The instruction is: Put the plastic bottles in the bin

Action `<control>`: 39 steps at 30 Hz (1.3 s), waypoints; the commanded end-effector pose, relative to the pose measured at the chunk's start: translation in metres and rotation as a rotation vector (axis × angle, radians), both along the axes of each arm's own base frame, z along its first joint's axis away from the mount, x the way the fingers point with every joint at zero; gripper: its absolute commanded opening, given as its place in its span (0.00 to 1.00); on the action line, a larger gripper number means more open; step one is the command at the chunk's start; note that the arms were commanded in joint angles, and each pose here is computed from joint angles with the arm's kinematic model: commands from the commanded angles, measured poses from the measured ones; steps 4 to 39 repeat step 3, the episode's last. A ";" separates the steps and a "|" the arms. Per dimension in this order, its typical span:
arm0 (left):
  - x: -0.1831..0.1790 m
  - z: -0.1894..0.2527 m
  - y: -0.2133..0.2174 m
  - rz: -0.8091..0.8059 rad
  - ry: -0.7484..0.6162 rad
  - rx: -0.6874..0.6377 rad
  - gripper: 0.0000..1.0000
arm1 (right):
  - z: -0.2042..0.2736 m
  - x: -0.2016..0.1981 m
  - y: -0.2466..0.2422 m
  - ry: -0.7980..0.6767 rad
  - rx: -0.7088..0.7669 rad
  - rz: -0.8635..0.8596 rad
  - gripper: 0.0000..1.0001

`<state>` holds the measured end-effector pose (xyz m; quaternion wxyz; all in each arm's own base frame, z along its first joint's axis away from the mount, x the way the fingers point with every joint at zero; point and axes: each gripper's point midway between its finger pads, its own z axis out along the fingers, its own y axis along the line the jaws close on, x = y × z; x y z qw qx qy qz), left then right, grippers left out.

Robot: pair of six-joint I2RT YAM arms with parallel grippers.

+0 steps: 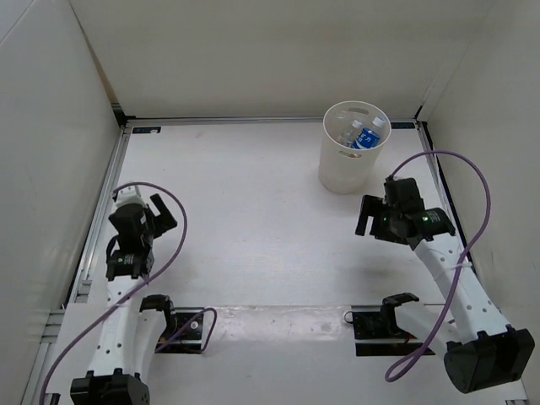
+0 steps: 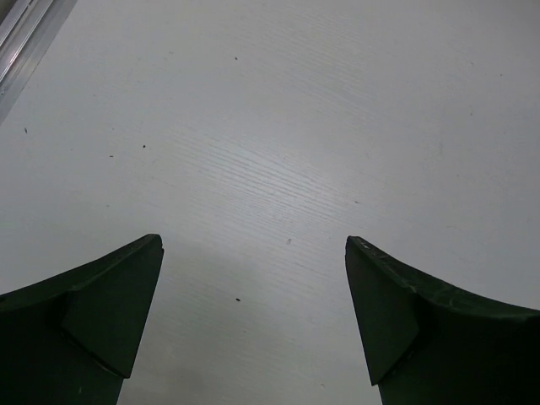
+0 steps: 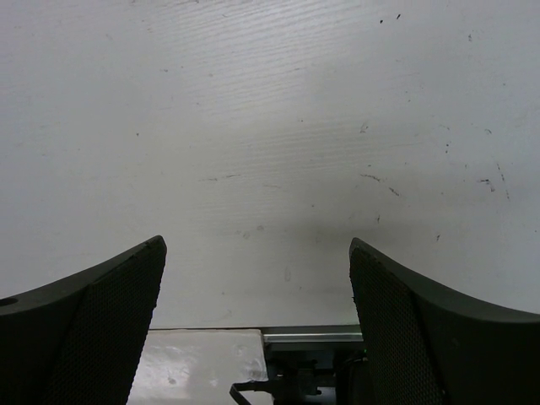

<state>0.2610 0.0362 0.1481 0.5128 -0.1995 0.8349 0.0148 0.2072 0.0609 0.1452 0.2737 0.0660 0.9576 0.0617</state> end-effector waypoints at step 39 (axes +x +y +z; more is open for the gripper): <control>0.007 0.005 0.003 0.027 -0.013 -0.006 1.00 | 0.015 0.001 -0.005 -0.049 -0.007 -0.006 0.90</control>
